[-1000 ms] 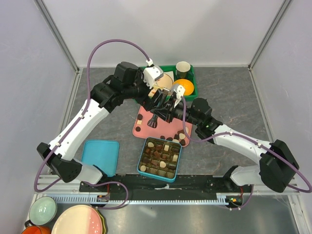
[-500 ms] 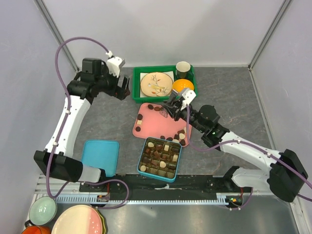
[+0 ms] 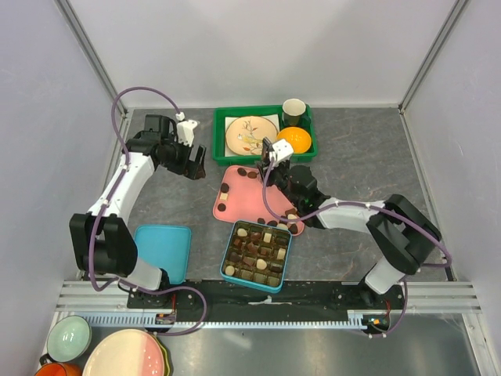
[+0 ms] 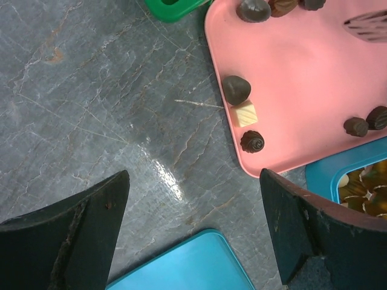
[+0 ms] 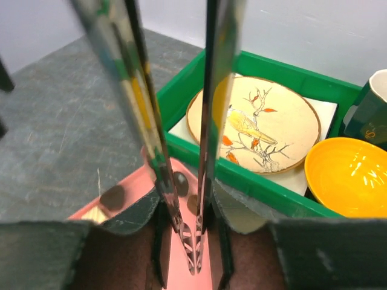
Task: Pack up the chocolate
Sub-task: Pick up the fake chocolate from the plate.
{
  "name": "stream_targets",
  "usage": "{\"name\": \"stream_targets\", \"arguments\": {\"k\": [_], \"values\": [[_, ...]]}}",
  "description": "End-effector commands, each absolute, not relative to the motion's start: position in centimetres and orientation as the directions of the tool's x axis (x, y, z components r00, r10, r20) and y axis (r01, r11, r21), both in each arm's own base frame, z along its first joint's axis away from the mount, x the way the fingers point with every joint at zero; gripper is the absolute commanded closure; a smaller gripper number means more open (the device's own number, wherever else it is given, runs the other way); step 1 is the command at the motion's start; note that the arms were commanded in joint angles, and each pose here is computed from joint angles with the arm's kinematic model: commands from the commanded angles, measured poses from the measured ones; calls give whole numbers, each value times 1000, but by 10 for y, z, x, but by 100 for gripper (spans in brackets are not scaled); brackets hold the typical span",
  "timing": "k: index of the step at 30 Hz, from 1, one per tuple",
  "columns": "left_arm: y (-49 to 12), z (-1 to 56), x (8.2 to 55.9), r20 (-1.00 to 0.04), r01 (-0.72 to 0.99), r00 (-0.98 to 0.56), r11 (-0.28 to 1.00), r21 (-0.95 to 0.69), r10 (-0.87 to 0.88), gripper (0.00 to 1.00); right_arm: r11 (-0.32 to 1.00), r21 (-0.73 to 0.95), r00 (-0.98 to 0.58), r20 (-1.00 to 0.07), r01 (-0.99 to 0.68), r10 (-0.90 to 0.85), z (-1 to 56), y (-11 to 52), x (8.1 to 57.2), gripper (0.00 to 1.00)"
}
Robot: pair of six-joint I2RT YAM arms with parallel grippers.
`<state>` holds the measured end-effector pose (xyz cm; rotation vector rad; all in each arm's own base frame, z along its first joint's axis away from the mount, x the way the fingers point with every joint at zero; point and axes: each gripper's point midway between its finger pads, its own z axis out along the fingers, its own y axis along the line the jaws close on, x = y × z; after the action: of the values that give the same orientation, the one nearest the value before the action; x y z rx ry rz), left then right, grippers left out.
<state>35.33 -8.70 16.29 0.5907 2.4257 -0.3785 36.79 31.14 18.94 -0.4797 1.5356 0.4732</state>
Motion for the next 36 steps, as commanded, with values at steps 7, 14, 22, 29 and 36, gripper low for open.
{"name": "stream_targets", "arguments": {"k": [7,14,22,29,36], "values": [[-85,162,350,-672,546,-644,835,-69,366,4,893,64,138,-981,-445,139,235,317,413,40],[-83,165,350,-679,544,-637,837,-60,365,3,904,33,134,-986,-426,99,219,314,421,41],[-81,166,346,-681,541,-634,840,-50,367,3,902,36,112,-989,-431,93,203,308,428,44],[-80,166,345,-682,539,-632,841,-46,368,3,888,81,59,-991,-453,121,188,310,426,44],[-79,166,345,-683,537,-632,842,-45,367,3,867,110,13,-991,-486,134,176,317,421,46]]}}
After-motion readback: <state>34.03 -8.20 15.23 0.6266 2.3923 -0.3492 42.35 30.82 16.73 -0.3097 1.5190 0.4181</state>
